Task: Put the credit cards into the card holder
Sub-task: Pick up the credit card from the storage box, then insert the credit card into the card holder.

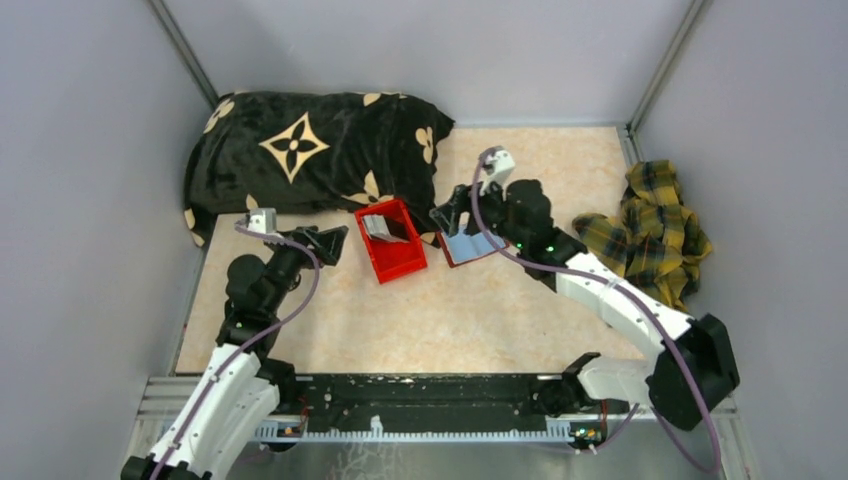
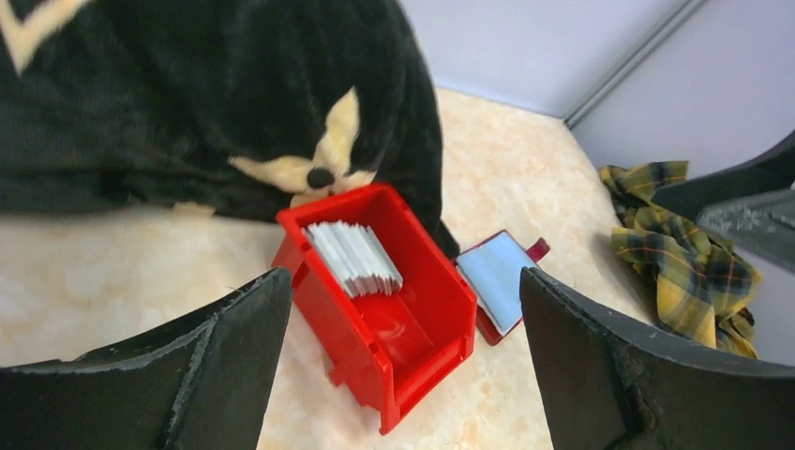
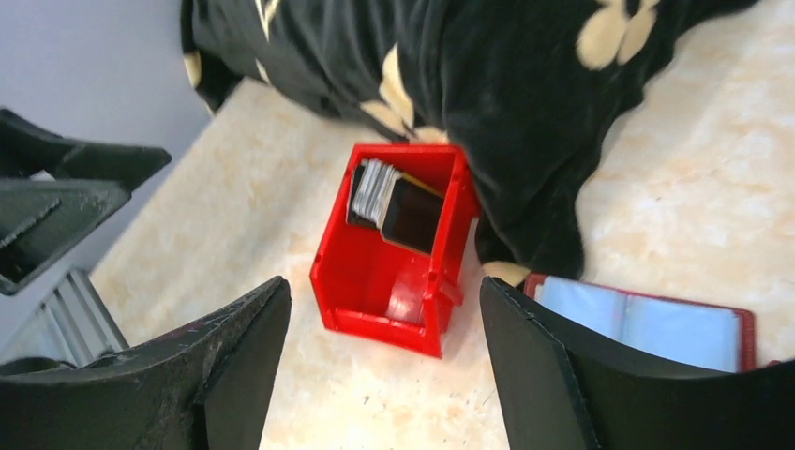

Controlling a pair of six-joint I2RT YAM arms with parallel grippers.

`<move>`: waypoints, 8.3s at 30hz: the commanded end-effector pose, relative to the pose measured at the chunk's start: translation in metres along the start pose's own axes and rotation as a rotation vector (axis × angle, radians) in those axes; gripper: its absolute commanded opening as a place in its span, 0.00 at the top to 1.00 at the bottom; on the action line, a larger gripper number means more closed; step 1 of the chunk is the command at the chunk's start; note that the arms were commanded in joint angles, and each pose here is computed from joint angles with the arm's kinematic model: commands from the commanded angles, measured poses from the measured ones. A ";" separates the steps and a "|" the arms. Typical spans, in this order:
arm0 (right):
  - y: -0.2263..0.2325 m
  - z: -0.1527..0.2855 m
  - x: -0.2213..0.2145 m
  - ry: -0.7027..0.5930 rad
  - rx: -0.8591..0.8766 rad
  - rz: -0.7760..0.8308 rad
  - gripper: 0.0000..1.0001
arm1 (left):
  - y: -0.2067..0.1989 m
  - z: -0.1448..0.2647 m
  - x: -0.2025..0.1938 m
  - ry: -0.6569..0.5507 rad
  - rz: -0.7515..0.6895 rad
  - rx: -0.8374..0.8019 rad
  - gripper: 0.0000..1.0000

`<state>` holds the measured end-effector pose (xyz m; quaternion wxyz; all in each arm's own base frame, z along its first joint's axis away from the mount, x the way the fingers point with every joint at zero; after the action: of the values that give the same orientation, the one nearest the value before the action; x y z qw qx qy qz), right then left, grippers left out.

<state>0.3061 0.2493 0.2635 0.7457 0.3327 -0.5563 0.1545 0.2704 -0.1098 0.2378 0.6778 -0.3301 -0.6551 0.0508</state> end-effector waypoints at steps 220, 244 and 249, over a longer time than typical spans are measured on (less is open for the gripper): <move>-0.044 0.055 -0.020 -0.093 -0.527 0.114 0.45 | -0.114 -0.140 -0.182 0.505 0.838 0.010 1.00; -0.159 -0.011 -0.070 0.101 -0.605 -0.101 0.55 | -0.109 -0.158 -0.258 0.551 0.708 0.085 1.00; -0.169 -0.018 -0.079 0.123 -0.600 -0.107 0.56 | -0.106 -0.165 -0.264 0.532 0.698 0.095 1.00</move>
<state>0.3706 0.1419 0.1086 0.8724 0.0895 -0.4796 -0.0304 0.3363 -0.3788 0.0693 0.7947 -0.4916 -0.2774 0.2232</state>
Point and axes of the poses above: each gripper's point midway between its finger pads, its own z axis back along the fingers, its own y axis along the line the jaws close on, x = y × z, the point moved 1 cm from there along z, back along the fingers, and after that the axes turned 4 degrees about z, right-handed, at the moved point
